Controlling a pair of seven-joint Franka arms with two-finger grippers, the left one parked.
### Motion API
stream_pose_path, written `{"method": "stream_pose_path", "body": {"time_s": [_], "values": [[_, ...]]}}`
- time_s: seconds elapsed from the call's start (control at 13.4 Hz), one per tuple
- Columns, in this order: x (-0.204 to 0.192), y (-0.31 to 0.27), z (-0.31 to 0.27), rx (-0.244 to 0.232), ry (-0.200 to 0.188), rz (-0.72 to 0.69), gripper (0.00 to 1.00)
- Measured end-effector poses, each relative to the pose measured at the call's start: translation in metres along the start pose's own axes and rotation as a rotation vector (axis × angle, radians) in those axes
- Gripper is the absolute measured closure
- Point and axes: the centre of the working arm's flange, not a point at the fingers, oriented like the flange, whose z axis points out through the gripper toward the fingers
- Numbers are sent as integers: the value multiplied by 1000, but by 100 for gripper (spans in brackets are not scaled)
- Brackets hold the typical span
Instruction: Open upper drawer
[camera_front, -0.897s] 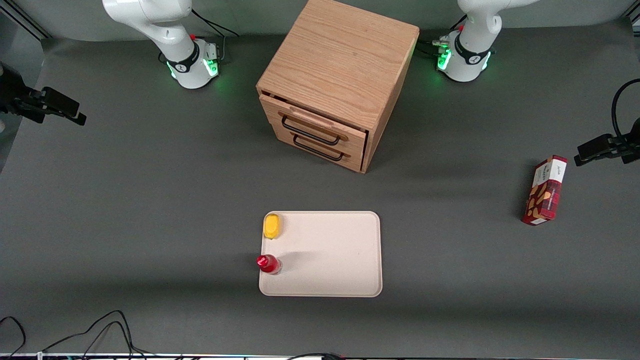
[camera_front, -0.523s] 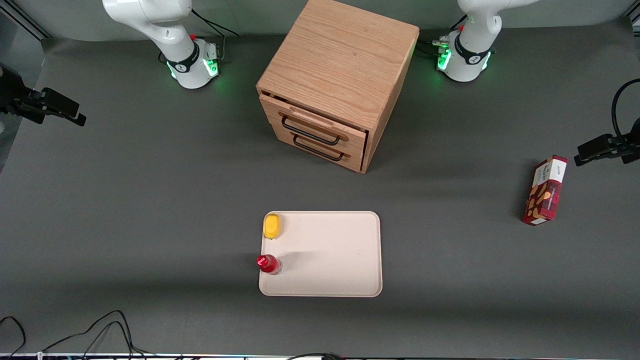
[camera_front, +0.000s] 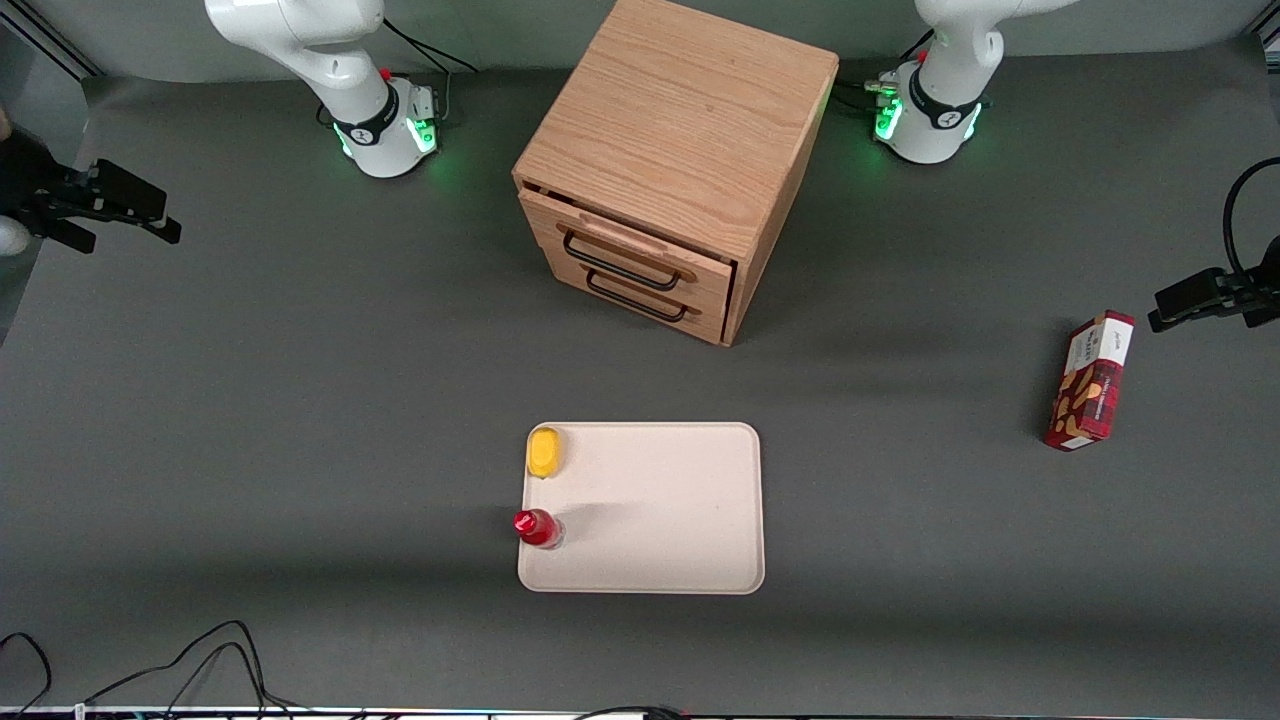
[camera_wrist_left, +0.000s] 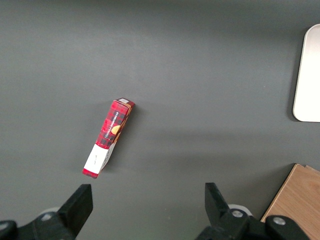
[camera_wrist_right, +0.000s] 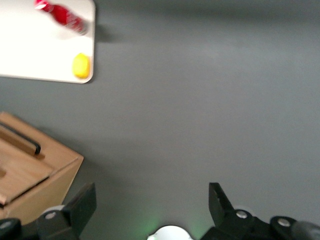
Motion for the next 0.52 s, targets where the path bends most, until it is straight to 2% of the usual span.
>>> {"method": "stream_pose_path", "body": {"time_s": [0.15, 0.3, 0.52], "values": [[9, -26, 2, 67, 7, -125, 0], [24, -60, 10, 164, 4, -200, 0], [40, -115, 31, 288, -35, -297, 0]]}}
